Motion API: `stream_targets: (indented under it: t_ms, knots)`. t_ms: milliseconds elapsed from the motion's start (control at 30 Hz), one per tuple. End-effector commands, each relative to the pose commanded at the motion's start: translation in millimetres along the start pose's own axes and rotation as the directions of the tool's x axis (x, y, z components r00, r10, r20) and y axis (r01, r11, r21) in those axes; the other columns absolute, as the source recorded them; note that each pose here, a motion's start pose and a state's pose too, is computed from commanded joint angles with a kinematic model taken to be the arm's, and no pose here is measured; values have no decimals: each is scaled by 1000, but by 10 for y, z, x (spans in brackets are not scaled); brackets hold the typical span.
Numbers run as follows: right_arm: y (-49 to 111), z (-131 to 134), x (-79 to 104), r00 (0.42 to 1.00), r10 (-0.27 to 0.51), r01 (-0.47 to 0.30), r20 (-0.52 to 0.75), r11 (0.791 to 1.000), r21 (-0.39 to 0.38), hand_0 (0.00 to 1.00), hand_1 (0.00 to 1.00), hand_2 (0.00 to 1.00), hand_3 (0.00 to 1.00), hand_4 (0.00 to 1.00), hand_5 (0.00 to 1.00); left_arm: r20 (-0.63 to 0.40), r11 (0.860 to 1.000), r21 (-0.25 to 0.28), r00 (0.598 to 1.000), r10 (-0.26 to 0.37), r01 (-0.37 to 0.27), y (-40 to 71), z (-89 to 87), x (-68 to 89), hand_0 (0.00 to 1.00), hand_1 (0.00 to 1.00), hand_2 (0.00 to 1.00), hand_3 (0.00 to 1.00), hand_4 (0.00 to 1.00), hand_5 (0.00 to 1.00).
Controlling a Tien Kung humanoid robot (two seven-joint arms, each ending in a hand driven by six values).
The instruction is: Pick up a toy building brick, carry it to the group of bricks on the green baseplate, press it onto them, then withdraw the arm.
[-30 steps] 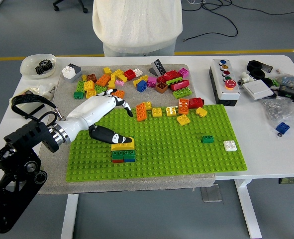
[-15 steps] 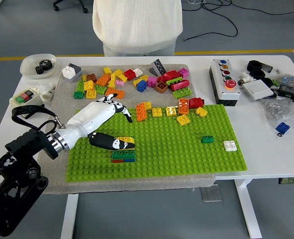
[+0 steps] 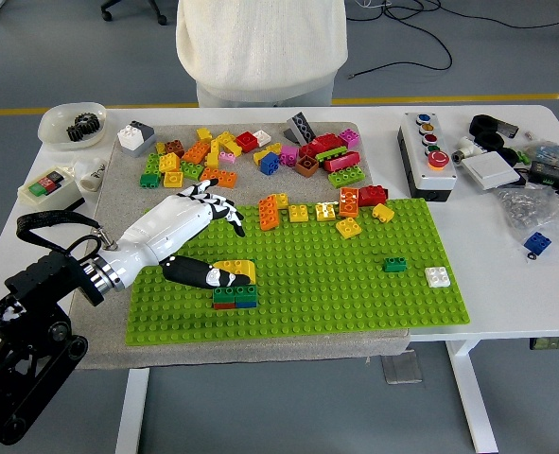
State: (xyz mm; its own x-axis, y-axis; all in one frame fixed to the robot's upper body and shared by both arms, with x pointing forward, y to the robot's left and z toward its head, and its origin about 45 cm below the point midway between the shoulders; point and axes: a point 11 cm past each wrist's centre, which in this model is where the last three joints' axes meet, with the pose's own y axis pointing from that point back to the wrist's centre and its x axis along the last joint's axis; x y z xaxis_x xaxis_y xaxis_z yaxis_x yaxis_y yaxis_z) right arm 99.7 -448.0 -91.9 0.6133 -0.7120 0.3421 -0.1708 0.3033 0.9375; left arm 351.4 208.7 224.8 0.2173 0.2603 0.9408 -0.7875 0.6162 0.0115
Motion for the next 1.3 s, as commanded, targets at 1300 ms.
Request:
stream_targets:
  t_ms: [1300]
  knots:
    - [0, -11, -4, 1000, 1, -1, -3, 1000, 5, 748, 644, 715, 622, 888, 489, 7, 999, 23, 999, -49, 48, 170, -145, -248, 998, 839, 760, 550, 998, 649]
